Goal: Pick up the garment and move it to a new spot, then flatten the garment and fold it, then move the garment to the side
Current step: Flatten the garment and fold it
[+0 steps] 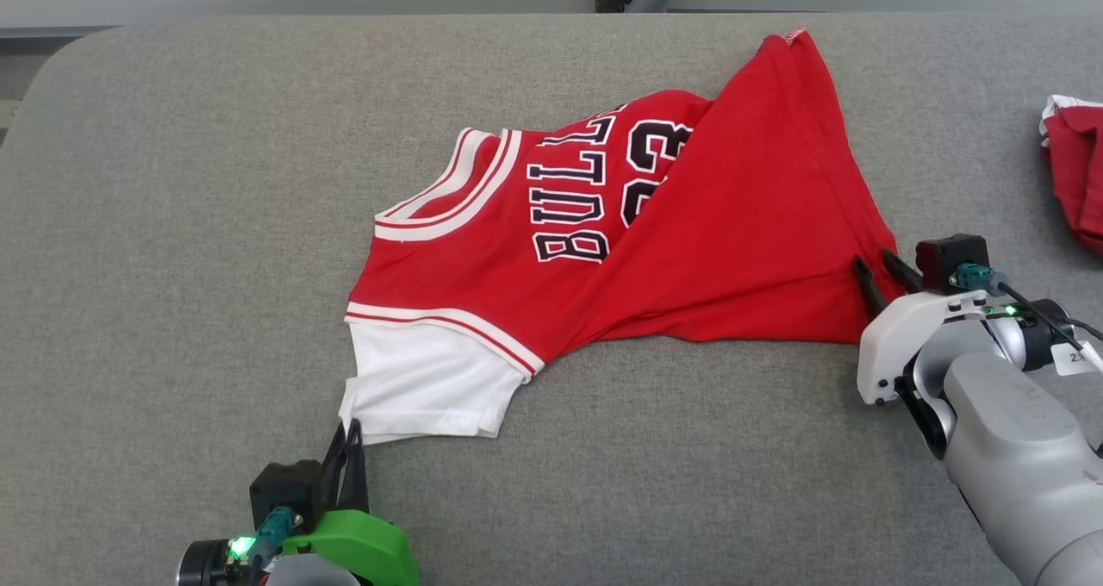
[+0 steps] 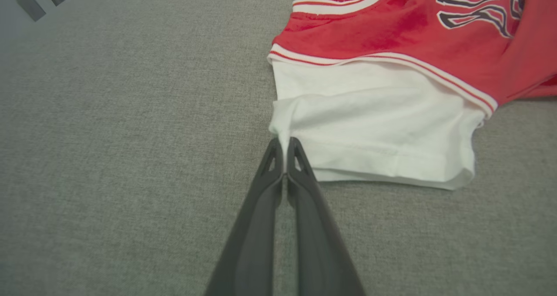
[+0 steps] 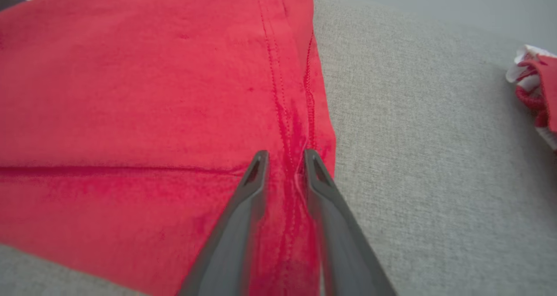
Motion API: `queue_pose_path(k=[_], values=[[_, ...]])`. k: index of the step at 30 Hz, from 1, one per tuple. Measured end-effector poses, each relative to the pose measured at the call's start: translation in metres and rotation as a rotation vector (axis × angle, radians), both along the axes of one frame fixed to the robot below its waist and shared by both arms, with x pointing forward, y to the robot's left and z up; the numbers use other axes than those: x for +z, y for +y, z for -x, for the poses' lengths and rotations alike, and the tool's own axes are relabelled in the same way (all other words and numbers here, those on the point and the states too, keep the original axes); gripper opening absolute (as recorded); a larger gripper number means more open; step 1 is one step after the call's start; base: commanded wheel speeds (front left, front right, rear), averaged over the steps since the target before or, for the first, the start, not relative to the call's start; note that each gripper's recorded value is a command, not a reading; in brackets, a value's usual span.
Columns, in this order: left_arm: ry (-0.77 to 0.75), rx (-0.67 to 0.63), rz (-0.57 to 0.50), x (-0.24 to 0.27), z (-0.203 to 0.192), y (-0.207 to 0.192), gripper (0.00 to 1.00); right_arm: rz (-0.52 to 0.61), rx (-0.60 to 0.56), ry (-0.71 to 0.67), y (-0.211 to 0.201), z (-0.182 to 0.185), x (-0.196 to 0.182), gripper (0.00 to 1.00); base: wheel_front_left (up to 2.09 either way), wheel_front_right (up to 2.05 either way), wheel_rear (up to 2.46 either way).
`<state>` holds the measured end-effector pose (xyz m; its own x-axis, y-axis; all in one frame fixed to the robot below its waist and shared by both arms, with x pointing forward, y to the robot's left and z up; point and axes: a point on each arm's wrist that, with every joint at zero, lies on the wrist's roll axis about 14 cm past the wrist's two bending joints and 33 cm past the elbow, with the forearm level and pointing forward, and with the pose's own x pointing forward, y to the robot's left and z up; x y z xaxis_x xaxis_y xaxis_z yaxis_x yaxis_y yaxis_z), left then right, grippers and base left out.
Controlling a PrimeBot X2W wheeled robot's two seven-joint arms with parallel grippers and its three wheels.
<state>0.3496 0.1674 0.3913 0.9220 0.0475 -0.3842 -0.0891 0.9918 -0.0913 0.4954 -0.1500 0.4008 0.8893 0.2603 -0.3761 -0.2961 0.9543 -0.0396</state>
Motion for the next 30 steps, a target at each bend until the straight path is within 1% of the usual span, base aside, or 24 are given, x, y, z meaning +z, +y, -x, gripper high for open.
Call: queue_pose_path(k=[2,5,7,8,9,13,16,17,20,24,30], values=[[-0.001,0.001,0.0,0.001,0.0,0.0,0.0,0.001,-0.006,0.013,0.0,0.002,-0.003,0.39,0.0,0.0,0.0],[-0.004,0.002,-0.001,0.002,0.001,0.0,0.0,0.001,-0.016,0.023,-0.002,0.003,-0.005,0.42,0.0,0.0,0.0],[-0.005,0.003,0.002,0.002,0.001,0.0,0.0,0.0,-0.021,0.029,-0.002,0.004,-0.006,0.38,0.0,0.0,0.0],[-0.005,0.005,0.006,0.002,0.002,0.0,0.0,0.0,-0.022,0.034,-0.001,0.005,-0.008,0.23,0.0,0.0,0.0],[-0.005,0.005,0.005,0.002,0.002,0.001,0.0,-0.001,-0.021,0.034,-0.001,0.005,-0.007,0.0,0.0,0.0,0.0],[-0.024,0.009,0.001,0.006,0.002,0.003,0.0,-0.003,-0.012,0.025,0.003,0.004,-0.004,0.0,0.0,0.0,0.0],[-0.067,0.024,0.014,0.015,-0.001,0.006,0.0,-0.018,-0.015,-0.014,0.003,-0.002,0.008,0.0,0.0,0.0,0.0],[-0.082,0.028,0.025,0.019,-0.003,0.006,0.0,-0.027,-0.021,-0.031,0.002,-0.004,0.014,0.0,0.0,0.0,0.0],[-0.154,0.053,0.102,0.037,-0.01,0.006,0.0,-0.075,-0.046,-0.088,-0.003,-0.008,0.033,0.0,0.0,0.0,0.0],[-0.299,0.061,0.186,0.079,-0.027,0.009,0.0,-0.123,-0.05,-0.206,-0.008,-0.014,0.072,0.0,0.0,0.0,0.0],[-0.549,0.015,0.251,0.166,-0.057,0.016,0.0,-0.181,-0.056,-0.404,-0.027,-0.016,0.145,0.0,0.0,0.0,0.0]])
